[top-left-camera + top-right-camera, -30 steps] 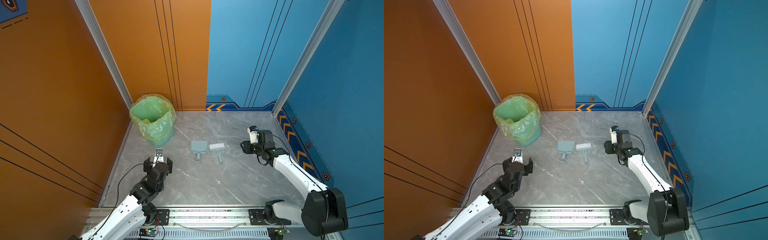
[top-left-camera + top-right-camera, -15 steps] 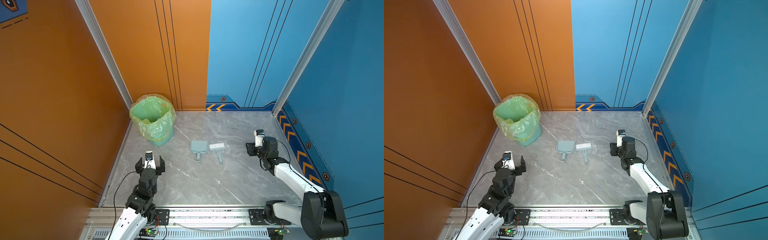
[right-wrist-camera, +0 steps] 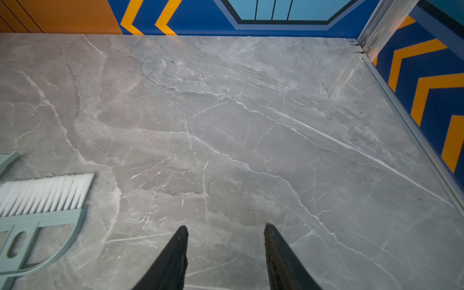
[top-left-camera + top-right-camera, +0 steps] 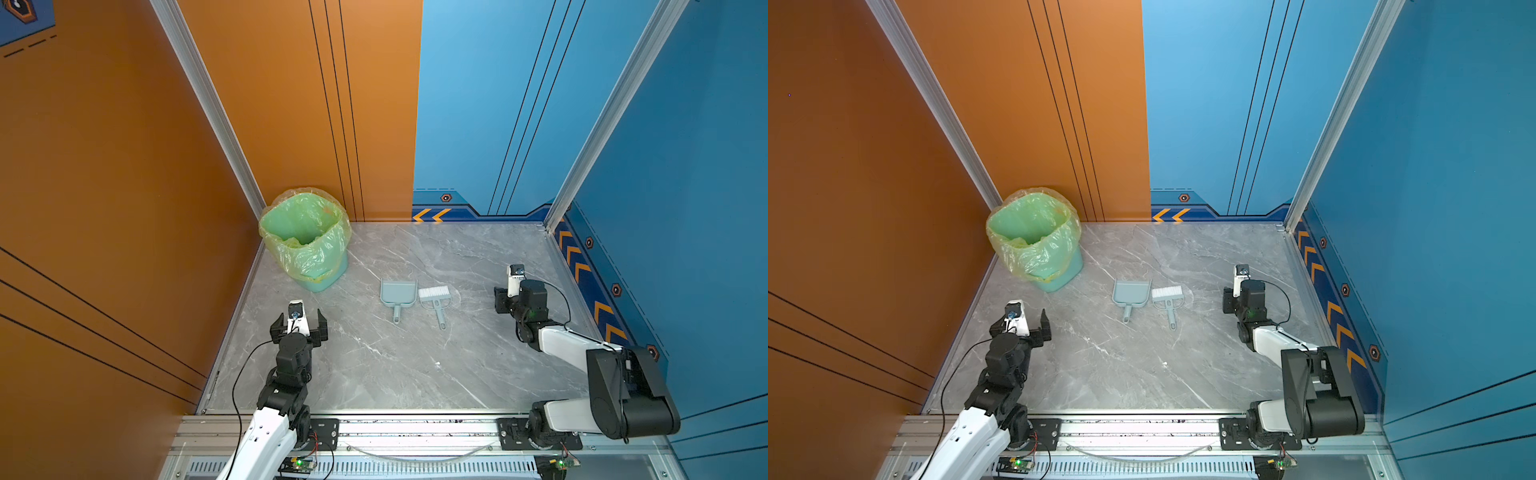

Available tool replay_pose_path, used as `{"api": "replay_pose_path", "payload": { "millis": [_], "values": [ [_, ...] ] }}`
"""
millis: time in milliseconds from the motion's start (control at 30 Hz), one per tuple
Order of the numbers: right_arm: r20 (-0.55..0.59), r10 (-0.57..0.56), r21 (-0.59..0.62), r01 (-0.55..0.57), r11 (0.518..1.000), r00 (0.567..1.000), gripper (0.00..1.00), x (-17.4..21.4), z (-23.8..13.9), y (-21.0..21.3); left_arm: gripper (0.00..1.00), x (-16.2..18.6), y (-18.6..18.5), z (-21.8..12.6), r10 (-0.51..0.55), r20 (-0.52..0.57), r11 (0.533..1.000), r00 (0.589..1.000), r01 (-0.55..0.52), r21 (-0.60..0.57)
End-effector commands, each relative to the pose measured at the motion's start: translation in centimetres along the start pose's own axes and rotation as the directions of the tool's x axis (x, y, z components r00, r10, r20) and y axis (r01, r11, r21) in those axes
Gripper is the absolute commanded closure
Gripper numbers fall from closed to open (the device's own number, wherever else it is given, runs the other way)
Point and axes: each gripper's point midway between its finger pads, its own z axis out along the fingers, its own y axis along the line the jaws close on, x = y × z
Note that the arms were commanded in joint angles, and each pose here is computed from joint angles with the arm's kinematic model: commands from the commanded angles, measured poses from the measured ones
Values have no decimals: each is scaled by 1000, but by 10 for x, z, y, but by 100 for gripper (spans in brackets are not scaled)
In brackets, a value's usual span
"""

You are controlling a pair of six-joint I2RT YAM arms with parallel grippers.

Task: Sweep away the paper scraps from the table

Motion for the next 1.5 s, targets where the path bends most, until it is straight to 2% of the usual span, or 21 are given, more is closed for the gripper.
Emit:
{"api": "replay_pose_path", "payload": {
  "millis": [0, 233, 467, 633, 1067, 1467],
  "values": [
    [85, -18, 45, 14, 999, 996, 49, -18, 3, -9, 2, -4, -4, 3, -19, 33, 999, 999, 18, 37],
    [116, 41, 69, -49, 996, 992, 49, -13, 10, -25, 2, -4, -2, 10, -42, 48, 998, 998, 39, 45],
    [120, 43, 82, -53, 995, 992, 48, -12, 10, -27, 2, -1, -1, 18, -81, 56, 995, 995, 78, 56],
    [184, 50, 112, -72, 991, 982, 48, -6, 7, -31, 2, 1, -6, 26, -75, 40, 995, 996, 72, 74],
    [172, 46, 118, -67, 991, 984, 46, -4, 6, -32, 2, 4, -18, 48, -49, 12, 992, 999, 47, 114],
    [172, 47, 117, -68, 991, 984, 39, -4, 6, -31, 2, -3, -33, 75, -70, 36, 986, 997, 64, 155]
  ]
}}
